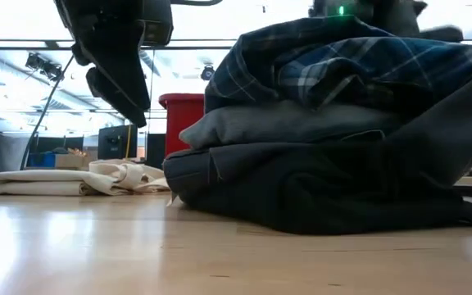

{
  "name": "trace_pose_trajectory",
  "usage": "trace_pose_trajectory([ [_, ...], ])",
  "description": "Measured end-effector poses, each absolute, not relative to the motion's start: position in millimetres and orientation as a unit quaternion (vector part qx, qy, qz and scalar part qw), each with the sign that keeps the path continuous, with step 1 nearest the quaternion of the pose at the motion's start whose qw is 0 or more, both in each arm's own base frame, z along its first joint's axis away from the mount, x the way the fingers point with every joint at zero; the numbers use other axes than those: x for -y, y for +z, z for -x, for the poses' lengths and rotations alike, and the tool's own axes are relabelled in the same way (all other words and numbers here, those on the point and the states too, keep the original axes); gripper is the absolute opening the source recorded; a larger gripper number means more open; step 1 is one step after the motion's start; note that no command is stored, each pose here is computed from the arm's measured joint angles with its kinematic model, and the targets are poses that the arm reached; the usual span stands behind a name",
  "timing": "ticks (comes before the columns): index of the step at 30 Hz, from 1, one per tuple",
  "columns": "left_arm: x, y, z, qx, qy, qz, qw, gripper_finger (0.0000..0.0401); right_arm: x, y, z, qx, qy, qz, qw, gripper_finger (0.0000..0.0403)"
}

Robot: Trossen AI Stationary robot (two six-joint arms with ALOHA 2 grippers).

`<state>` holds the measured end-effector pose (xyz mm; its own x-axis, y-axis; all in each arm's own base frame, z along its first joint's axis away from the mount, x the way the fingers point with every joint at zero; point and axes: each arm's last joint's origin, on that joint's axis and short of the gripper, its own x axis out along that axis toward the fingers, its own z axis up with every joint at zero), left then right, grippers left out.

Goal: Fold Laundry from Bin
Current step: Put the stack of folded clothes into the red bin

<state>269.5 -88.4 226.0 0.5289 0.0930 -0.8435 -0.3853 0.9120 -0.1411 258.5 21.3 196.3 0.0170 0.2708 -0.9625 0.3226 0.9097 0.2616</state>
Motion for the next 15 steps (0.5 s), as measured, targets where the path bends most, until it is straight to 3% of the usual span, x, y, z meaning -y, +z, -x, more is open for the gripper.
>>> trace_pose_trajectory([
  [8,89,224,-269,-0.477,0.126,0.156,0.855,0.0304,-11,248,-221,-0.661,-0.027,-0.159,0.732,0.0023],
  [15,89,222,-265,-0.500,0.122,0.145,0.845,0.0304,-9,218,-172,-0.571,-0.005,-0.138,0.809,0.0025],
])
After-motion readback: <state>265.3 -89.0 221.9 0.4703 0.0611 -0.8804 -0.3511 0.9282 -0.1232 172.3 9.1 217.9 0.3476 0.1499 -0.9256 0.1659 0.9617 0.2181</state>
